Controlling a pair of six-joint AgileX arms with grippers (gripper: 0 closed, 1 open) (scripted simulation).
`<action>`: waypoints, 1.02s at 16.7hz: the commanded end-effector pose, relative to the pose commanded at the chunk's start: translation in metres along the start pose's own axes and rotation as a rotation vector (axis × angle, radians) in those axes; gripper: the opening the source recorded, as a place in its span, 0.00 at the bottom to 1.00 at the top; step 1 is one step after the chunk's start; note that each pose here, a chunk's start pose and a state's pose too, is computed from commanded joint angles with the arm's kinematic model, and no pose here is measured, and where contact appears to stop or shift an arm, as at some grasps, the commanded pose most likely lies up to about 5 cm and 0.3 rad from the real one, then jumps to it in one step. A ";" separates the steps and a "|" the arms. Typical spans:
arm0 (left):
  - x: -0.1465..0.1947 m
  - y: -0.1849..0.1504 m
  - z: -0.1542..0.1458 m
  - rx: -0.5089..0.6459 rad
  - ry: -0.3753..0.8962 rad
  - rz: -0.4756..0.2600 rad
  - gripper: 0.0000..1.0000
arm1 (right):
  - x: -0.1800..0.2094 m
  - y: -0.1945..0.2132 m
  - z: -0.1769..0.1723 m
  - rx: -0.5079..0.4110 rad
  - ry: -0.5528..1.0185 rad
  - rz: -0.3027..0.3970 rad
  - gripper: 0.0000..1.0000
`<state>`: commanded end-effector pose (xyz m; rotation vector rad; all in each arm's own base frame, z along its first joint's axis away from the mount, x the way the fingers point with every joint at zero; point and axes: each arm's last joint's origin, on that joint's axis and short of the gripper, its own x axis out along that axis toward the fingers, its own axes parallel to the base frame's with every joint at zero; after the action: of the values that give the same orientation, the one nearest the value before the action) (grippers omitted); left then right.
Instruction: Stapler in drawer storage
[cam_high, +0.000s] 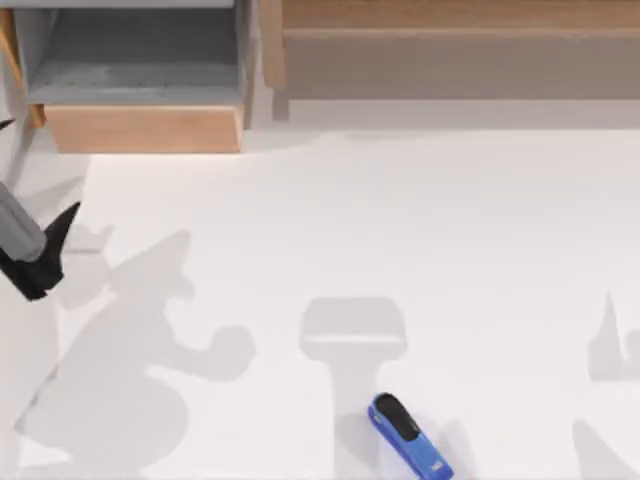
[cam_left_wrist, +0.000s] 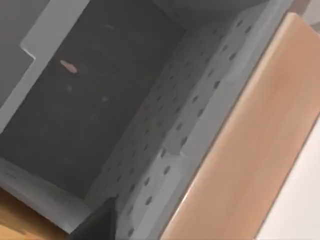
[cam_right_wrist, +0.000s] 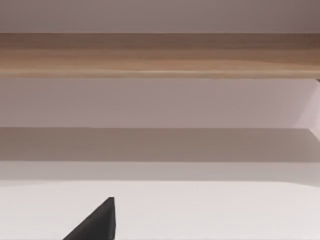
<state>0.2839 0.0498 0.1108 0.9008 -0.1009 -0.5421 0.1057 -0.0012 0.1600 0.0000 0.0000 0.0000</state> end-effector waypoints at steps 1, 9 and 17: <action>0.019 -0.004 0.013 -0.122 -0.025 -0.063 1.00 | 0.000 0.000 0.000 0.000 0.000 0.000 1.00; 0.146 -0.091 0.169 -1.135 0.397 -0.608 1.00 | 0.000 0.000 0.000 0.000 0.000 0.000 1.00; 0.135 -0.190 0.330 -1.530 1.277 -0.282 1.00 | 0.000 0.000 0.000 0.000 0.000 0.000 1.00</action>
<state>0.2218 -0.3473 0.1525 -0.3971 1.4386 -0.0907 0.1057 -0.0012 0.1600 0.0000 0.0000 0.0000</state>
